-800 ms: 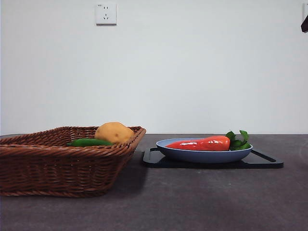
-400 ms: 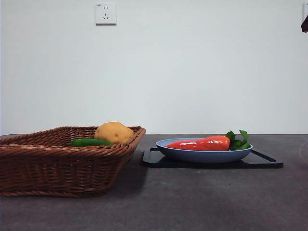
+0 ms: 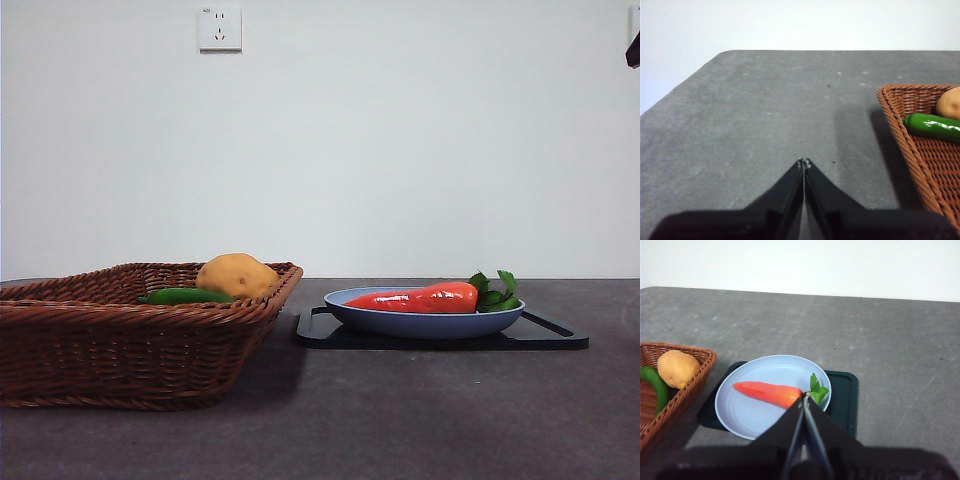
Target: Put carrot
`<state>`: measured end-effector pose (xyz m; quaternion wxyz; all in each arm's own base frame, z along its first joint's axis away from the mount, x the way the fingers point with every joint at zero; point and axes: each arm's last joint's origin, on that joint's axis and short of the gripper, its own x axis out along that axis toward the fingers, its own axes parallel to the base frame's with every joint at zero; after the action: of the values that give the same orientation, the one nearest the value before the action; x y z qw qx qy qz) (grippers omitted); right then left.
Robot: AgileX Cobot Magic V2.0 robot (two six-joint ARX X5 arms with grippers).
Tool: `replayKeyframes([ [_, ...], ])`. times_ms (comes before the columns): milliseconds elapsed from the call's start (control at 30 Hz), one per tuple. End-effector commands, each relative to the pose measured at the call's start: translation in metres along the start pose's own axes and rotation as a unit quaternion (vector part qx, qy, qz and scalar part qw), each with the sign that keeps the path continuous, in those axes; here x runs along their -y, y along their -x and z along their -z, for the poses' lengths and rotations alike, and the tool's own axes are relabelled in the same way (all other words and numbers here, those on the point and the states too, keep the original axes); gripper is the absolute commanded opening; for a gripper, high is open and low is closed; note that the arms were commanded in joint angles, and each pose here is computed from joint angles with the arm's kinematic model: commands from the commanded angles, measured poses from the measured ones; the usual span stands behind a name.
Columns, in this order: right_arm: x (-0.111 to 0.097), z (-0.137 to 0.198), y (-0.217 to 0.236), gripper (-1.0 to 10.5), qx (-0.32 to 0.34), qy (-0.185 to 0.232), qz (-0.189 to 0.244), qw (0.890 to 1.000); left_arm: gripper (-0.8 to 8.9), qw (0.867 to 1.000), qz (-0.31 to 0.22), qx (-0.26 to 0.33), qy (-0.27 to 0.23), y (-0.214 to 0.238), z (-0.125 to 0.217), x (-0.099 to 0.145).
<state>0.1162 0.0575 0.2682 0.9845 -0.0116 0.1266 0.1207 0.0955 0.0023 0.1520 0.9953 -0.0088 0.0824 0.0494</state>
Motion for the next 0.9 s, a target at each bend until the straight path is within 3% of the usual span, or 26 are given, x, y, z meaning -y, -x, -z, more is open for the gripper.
replayKeyframes([
  [33,-0.001,-0.004,0.001,0.0,0.009,-0.003,-0.001,1.000,0.08,1.000,0.000,0.000,0.003,-0.001,0.003,0.000],
  [133,-0.001,-0.004,0.001,0.0,0.009,-0.002,-0.001,1.000,0.08,1.000,0.001,0.000,0.003,-0.001,0.003,0.000],
  [267,0.006,-0.005,0.014,0.0,0.031,0.034,0.010,0.999,0.08,1.000,0.001,0.000,0.003,-0.001,0.003,0.000],
  [333,0.013,-0.003,0.022,0.0,0.047,0.029,0.020,0.998,0.08,1.000,0.000,0.000,0.003,-0.001,0.003,0.000],
  [400,0.019,0.003,0.026,0.0,0.061,0.022,0.003,0.998,0.08,1.000,0.001,0.000,0.003,-0.001,0.003,0.000],
  [500,0.028,0.023,0.026,0.0,0.072,0.014,-0.001,0.997,0.08,1.000,0.001,0.000,0.003,-0.001,0.003,0.000],
  [667,0.042,0.064,0.016,0.0,0.074,-0.003,0.060,0.995,0.08,1.000,0.000,0.000,0.003,-0.001,0.003,0.000],
  [900,0.045,0.105,0.004,0.0,0.048,-0.006,0.074,0.996,0.08,1.000,0.001,0.000,0.003,-0.001,0.003,0.000],
])
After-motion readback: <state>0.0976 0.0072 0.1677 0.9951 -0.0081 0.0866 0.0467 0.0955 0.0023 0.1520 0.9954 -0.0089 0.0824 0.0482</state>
